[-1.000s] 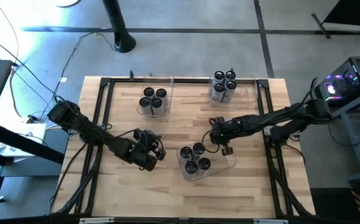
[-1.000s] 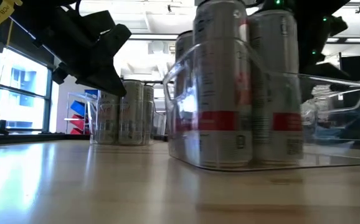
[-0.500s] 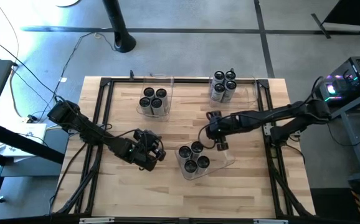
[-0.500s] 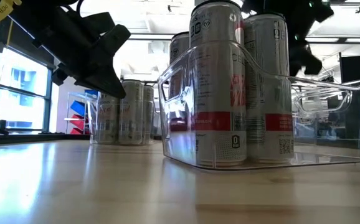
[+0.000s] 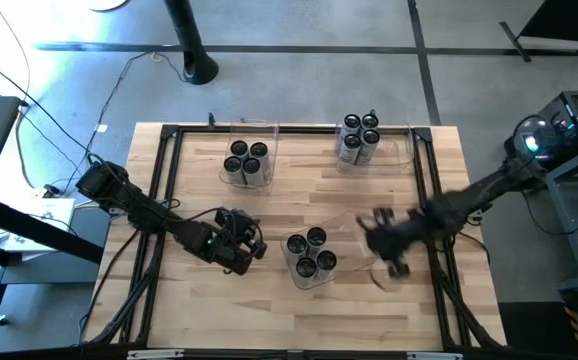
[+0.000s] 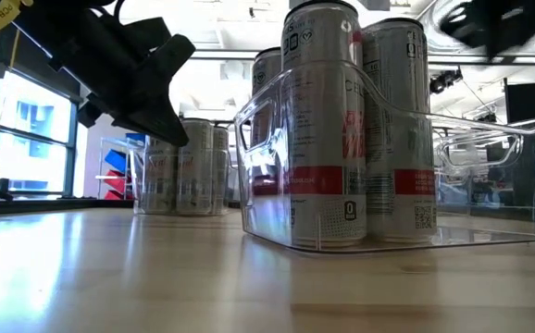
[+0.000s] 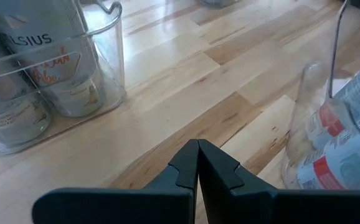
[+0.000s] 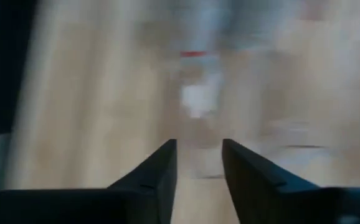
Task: Sort soda cans
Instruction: Move the bottom right transparent bin to the top center of the table
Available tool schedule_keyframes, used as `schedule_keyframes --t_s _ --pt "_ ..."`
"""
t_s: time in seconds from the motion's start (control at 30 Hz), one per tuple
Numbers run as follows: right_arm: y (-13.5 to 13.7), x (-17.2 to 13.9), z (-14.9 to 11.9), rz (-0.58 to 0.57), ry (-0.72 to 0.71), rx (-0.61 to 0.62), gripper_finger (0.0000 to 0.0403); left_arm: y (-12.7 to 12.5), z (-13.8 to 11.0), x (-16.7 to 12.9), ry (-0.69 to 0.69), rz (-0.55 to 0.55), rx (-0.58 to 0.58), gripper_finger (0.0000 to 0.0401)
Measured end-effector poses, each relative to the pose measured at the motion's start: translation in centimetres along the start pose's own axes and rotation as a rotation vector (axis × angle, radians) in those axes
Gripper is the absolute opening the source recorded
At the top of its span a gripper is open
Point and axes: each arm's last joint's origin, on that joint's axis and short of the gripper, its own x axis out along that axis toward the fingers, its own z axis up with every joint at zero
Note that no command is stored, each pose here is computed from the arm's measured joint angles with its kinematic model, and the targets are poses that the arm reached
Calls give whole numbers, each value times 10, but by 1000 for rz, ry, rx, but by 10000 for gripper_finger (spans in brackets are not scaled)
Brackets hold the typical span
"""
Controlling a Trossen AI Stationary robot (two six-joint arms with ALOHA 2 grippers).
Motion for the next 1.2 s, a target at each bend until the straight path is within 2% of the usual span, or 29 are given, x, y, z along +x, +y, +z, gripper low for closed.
schedule_keyframes --t_s 0.1,0.2,0.27,0.37,0.57,0.7,0.83,1.0,1.2 --pt "36 1 -15 143 -48 14 98 -1 1 0 -17 0 -10 2" --pt "67 15 -31 242 -94 10 59 -2 2 0 -42 -1 -24 2" --pt "80 28 -42 258 -123 29 29 -3 3 0 -52 -3 -20 2" --pt "82 50 -57 187 -156 90 5 -5 4 0 -61 -17 -6 2" --pt "64 80 -68 44 -265 180 4 -25 22 -12 -46 -139 35 2" --pt "45 90 -64 -53 -306 220 2 -46 40 -33 -82 -225 166 2" --pt "21 96 -55 -171 -339 239 1 -64 49 -58 -81 -359 316 2" --pt "-9 97 -42 -323 -390 269 0 -71 39 -78 -22 -493 398 2" --pt "-42 95 -26 -409 -476 325 0 -77 14 -89 88 -561 314 1"
